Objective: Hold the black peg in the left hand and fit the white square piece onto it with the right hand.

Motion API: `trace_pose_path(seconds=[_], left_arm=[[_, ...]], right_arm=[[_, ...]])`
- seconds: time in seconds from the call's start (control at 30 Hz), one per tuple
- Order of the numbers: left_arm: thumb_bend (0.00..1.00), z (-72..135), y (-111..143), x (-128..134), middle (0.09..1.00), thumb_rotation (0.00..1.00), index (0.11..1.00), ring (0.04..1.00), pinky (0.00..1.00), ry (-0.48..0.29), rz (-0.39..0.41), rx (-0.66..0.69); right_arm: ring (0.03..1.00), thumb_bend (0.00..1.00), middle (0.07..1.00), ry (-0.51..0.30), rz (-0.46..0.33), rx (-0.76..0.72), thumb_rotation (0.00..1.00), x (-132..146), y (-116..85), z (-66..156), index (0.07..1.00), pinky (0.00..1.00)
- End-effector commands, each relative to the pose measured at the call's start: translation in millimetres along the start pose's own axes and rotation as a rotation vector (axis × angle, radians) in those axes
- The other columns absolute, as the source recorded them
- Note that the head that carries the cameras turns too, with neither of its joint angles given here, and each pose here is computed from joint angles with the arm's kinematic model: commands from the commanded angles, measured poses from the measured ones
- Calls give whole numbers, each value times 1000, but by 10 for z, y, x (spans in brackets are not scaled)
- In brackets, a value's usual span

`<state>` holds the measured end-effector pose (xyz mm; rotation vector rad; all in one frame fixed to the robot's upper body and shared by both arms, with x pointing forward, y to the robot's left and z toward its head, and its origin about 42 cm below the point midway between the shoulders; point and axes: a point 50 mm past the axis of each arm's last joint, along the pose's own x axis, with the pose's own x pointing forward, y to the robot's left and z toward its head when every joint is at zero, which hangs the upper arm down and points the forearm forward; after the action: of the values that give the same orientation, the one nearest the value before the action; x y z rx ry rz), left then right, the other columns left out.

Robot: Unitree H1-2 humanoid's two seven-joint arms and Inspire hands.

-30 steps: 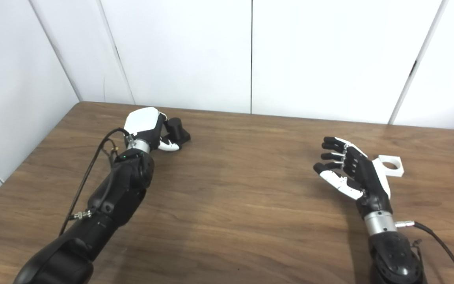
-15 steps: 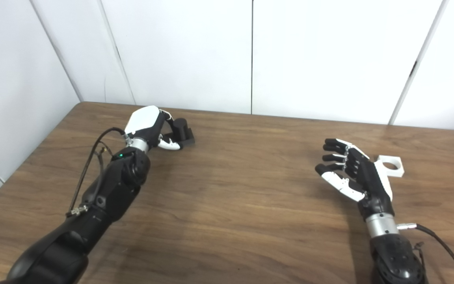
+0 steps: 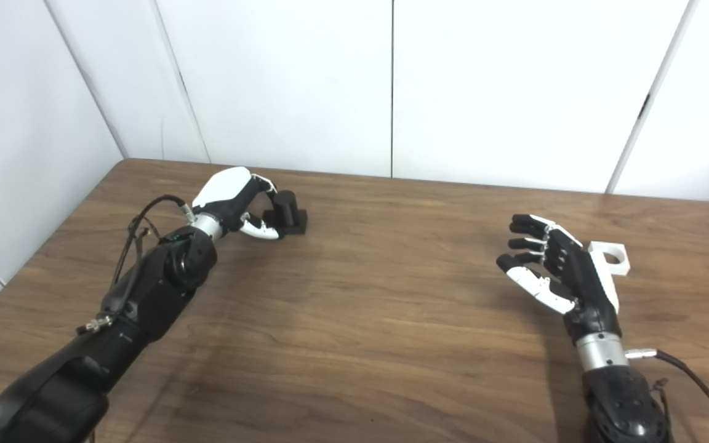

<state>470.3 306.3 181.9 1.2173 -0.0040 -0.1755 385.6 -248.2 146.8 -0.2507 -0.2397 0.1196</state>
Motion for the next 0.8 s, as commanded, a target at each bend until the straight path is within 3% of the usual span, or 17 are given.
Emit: trace_pose_path(seconds=[0.0,0.37,0.77], left_arm=[[519,32,52,3,842,85,495,866,777,-71,-71,-1],[521,103,-99,-32,841,79,494,876,788,-257,-187,-123],[522,445,-213,-2,836,76,493,864,758,-394,-241,-62]], right_arm=[[694,753,754,-83,-14,-26,456,117,-83,213,753,617],[693,737,753,-84,-15,-31,445,113,-111,232,756,604],[693,750,754,-80,-21,-29,446,132,-112,256,754,613]])
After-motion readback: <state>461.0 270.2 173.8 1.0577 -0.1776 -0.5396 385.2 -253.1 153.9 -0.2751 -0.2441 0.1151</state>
